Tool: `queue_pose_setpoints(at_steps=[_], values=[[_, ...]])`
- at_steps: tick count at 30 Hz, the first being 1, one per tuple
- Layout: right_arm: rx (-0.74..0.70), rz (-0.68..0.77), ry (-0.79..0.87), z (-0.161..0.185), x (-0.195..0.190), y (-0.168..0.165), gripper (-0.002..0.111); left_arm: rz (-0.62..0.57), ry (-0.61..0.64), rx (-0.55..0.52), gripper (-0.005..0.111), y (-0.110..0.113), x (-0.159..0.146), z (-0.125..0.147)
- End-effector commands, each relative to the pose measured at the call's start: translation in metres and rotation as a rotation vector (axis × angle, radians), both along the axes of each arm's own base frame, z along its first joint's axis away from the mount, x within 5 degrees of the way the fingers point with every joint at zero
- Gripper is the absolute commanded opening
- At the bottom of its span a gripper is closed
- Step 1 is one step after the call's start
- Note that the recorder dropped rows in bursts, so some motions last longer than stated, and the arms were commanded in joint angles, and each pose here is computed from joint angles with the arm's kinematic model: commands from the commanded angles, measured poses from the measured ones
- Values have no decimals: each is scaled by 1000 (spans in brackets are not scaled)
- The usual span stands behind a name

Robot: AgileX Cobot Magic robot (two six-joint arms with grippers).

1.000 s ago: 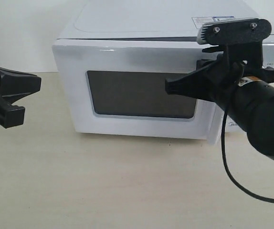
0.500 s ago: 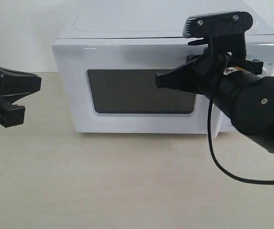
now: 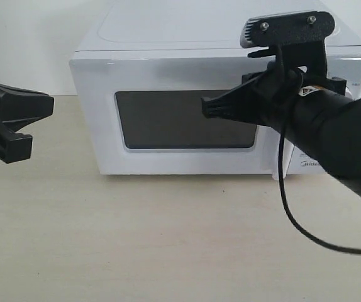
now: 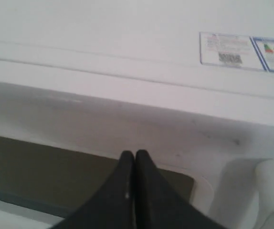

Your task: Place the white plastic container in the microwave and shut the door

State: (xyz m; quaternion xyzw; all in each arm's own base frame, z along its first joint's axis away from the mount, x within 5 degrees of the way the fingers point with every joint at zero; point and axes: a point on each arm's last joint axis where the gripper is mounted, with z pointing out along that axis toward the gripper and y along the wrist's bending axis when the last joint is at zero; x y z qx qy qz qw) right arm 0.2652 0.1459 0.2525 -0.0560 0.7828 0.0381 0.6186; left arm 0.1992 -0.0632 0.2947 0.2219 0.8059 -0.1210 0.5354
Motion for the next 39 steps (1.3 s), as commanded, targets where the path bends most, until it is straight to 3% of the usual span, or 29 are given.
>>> queue_pose_setpoints(at_steps=[1,10,39], values=[[-20,32,-93,21,-34,7,0,-6,-4,-3,4,-1,0,2],[-104,-24,-140,22,-77,3,0,0,-7,-2,4,-1,1,2],[-99,-8,-119,19,-78,4,0,-9,-3,-4,4,-1,0,2]])
